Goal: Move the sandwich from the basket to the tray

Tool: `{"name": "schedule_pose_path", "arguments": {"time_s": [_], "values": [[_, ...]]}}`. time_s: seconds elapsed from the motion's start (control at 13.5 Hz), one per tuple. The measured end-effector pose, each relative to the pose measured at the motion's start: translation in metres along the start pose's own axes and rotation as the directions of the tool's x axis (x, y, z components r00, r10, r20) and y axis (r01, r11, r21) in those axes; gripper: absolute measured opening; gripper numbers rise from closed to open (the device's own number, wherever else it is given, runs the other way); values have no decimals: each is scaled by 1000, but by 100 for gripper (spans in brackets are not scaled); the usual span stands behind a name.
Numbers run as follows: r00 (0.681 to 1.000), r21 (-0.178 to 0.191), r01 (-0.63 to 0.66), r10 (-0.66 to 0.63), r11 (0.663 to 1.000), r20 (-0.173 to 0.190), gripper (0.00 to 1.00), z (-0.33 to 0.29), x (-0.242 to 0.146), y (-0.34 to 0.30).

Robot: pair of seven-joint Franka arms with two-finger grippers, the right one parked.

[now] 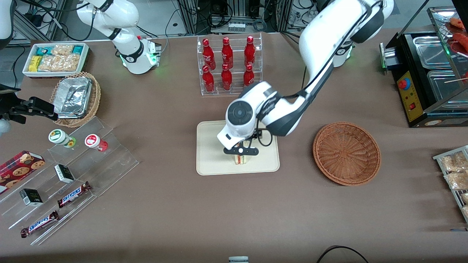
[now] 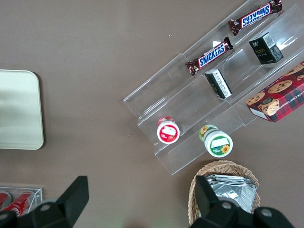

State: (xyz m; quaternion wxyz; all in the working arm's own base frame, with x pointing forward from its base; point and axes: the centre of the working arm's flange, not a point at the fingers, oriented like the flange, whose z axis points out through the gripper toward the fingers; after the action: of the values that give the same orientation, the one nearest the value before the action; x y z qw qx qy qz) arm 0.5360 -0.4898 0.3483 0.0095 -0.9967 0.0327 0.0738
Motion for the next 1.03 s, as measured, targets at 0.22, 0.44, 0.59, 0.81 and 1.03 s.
{"name": "schedule_pose_path", "arguments": {"time_s": [0.22,0.44,0.59,0.81,1.03], "values": [[997,-14,46,-47,999,-61,100,-62,3,-30],[987,-34,139,-141,990,-83,100,-85,35,-89],[979,-29,189,-191,982,-70,100,-90,56,-136],[978,0,204,-204,979,-32,100,-103,70,-199],[971,-9,238,-238,971,-10,100,-128,65,-251]]}}
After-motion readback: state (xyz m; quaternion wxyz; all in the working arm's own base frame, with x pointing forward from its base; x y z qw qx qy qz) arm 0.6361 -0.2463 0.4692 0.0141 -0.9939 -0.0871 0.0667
